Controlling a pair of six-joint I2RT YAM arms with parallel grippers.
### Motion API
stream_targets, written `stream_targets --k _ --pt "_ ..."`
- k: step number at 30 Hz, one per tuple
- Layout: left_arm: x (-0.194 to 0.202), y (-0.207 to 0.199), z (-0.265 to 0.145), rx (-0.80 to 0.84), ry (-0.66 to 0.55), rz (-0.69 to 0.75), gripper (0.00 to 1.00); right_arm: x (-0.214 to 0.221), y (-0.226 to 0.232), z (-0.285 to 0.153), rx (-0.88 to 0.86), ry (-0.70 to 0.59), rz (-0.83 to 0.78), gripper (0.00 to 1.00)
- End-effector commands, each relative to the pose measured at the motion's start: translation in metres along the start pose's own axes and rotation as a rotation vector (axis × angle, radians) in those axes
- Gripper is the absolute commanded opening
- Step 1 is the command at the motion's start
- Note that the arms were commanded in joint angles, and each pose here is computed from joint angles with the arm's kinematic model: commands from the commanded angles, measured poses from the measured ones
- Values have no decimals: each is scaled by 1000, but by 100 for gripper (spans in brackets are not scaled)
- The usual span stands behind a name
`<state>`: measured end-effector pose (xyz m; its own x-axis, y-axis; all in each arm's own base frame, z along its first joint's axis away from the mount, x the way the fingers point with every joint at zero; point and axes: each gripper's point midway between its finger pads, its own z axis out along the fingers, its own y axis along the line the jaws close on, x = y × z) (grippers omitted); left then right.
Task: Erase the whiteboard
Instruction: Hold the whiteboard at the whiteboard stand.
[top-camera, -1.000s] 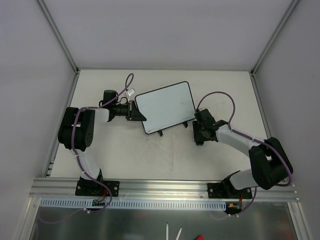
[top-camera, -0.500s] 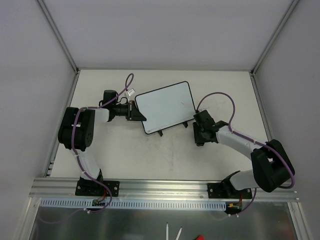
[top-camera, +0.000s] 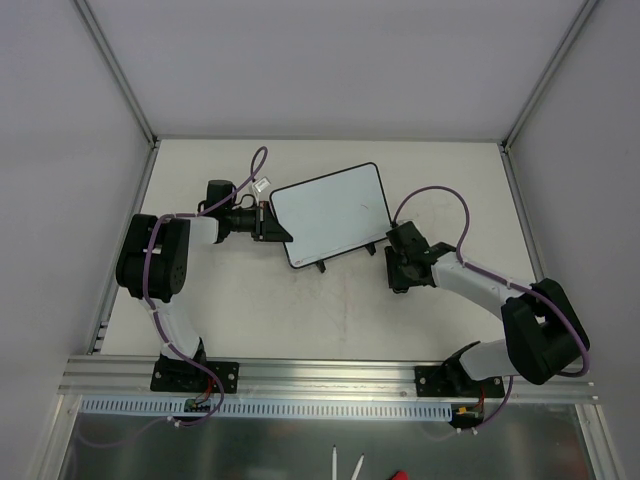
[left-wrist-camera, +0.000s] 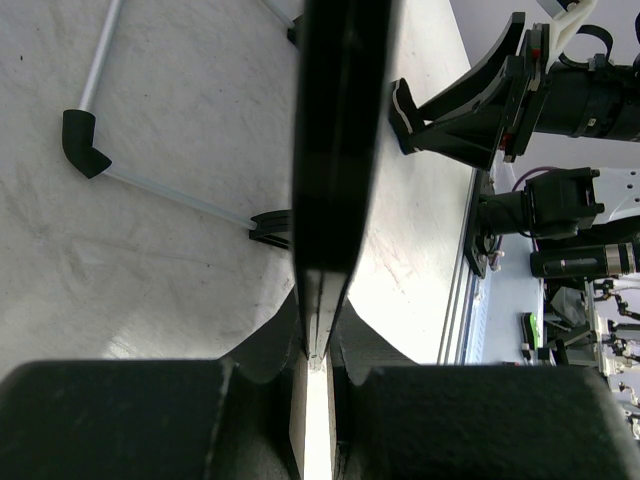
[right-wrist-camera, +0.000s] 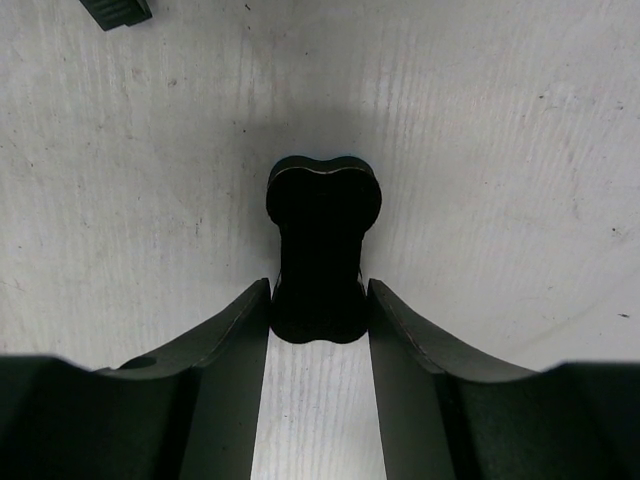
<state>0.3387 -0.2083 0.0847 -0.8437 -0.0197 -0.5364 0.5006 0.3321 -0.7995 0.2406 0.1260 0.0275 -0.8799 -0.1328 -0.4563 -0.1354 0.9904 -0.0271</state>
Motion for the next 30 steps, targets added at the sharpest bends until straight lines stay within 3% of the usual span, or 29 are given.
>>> stream_targets --k 1,8,13,24,30 --pt "-8 5 -3 -41 -16 -4 0 5 -2 -1 24 17 7 45" --pt "-8 5 -3 -40 -16 -3 0 3 -2 -5 32 7 -4 24" --pt "-8 5 -3 -41 -16 -4 0 -9 1 -9 23 -20 -17 14" --pt "-8 5 -3 -40 -16 -4 0 -113 39 -39 -72 -188 -91 12" --pt "-7 6 -3 -44 -16 -5 0 -173 60 -33 -75 -252 -146 0"
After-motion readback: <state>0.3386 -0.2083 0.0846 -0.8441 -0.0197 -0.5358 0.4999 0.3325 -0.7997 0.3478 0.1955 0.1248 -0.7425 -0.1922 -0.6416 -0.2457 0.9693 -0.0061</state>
